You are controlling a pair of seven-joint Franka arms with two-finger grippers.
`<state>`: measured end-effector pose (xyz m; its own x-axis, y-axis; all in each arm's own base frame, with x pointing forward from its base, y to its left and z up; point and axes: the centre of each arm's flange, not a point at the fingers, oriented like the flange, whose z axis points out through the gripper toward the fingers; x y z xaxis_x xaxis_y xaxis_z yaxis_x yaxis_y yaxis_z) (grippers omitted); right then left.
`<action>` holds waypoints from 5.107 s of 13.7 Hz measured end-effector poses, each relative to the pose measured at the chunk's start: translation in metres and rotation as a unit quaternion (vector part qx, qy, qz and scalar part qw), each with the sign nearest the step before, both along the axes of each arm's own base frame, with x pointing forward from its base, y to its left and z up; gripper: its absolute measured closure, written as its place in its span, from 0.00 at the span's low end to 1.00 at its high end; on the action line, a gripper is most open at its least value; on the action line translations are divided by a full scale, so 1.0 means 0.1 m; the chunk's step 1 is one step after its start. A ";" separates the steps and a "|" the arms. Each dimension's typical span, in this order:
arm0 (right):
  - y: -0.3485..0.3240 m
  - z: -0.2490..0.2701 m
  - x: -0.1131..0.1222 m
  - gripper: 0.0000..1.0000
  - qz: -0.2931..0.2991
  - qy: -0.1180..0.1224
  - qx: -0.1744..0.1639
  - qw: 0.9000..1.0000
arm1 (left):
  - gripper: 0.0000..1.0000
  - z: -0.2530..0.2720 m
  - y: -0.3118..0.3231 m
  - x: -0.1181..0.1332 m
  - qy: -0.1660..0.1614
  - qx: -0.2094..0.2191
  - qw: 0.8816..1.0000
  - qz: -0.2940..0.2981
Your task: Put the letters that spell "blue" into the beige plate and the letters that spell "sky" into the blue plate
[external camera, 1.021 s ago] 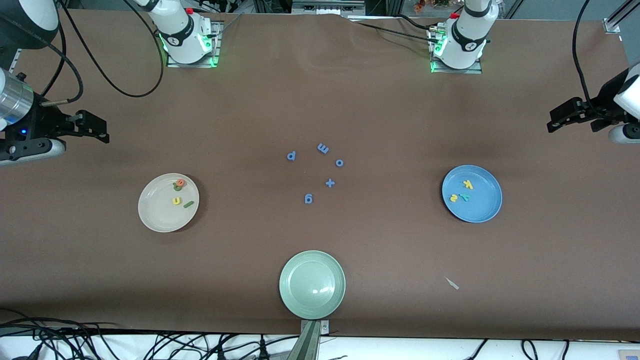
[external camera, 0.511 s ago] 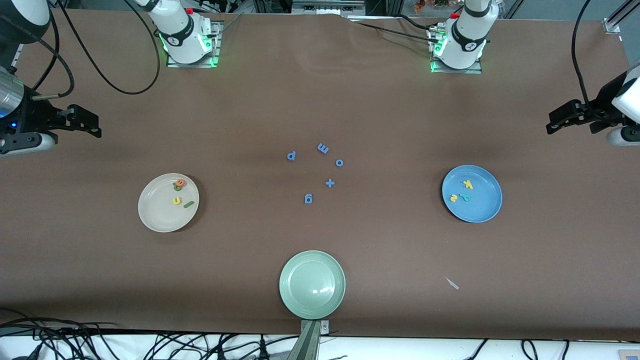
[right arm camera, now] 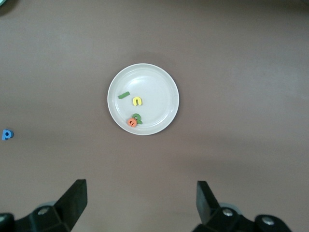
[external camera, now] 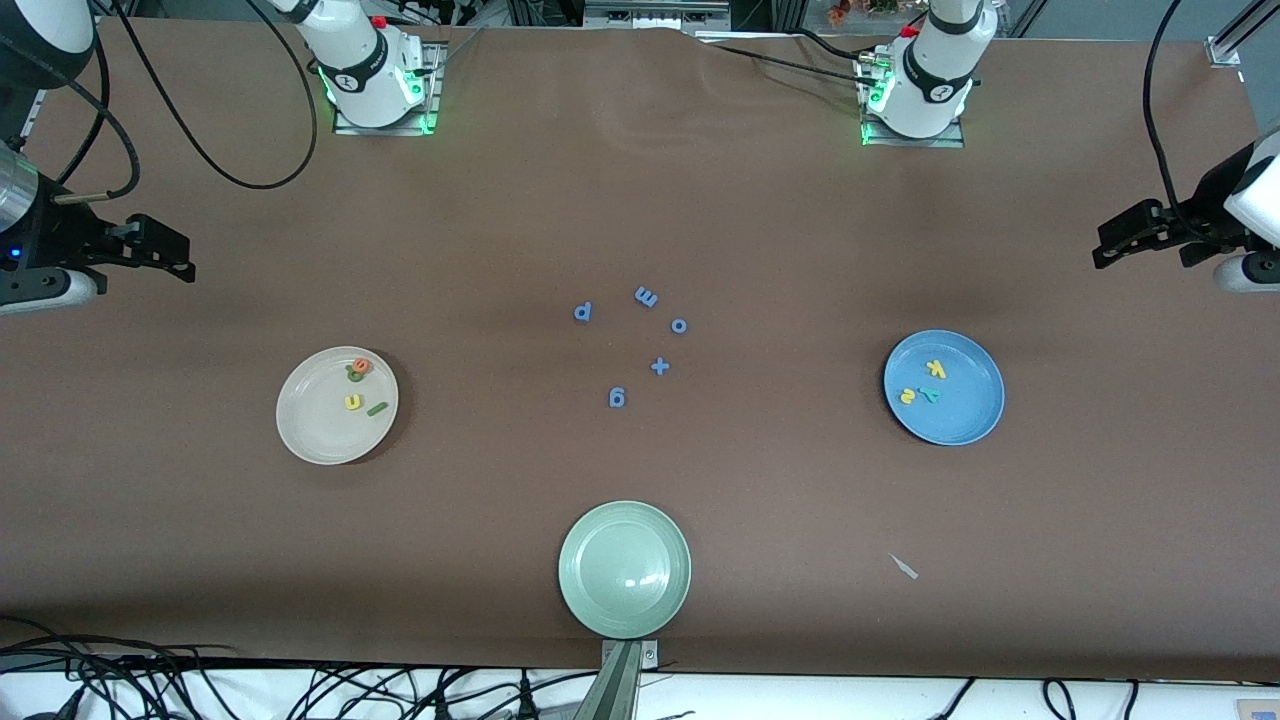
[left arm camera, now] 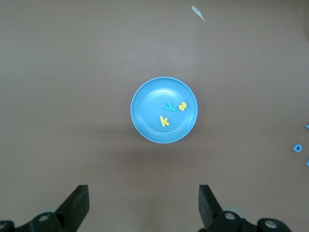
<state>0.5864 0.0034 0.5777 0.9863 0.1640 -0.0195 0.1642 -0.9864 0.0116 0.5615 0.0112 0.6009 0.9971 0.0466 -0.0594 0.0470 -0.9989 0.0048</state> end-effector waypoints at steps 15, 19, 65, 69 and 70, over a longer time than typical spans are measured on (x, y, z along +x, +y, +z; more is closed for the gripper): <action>-0.14 0.15 0.04 0.00 -0.012 -0.024 -0.001 1.000 | 0.00 -0.04 0.00 0.02 0.002 0.000 1.000 0.001; -0.14 0.15 0.04 0.00 -0.012 -0.024 -0.001 1.000 | 0.00 -0.04 0.00 0.02 0.001 0.000 1.000 0.001; -0.11 0.15 0.05 0.00 -0.009 -0.024 0.000 1.000 | 0.00 -0.10 -0.01 0.06 0.007 0.001 1.000 0.013; -0.11 0.15 0.05 0.00 -0.009 -0.024 0.000 1.000 | 0.00 -0.11 -0.01 0.06 0.008 0.001 1.000 0.013; -0.11 0.15 0.05 0.00 -0.009 -0.024 0.000 1.000 | 0.00 -0.12 -0.01 0.06 0.008 0.001 1.000 0.013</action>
<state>0.5910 -0.0075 0.5929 0.9889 0.1455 0.0284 0.1450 -0.9892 0.0200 0.5676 0.0098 0.5893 0.9945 0.0727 -0.0757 0.0731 -0.9973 0.0021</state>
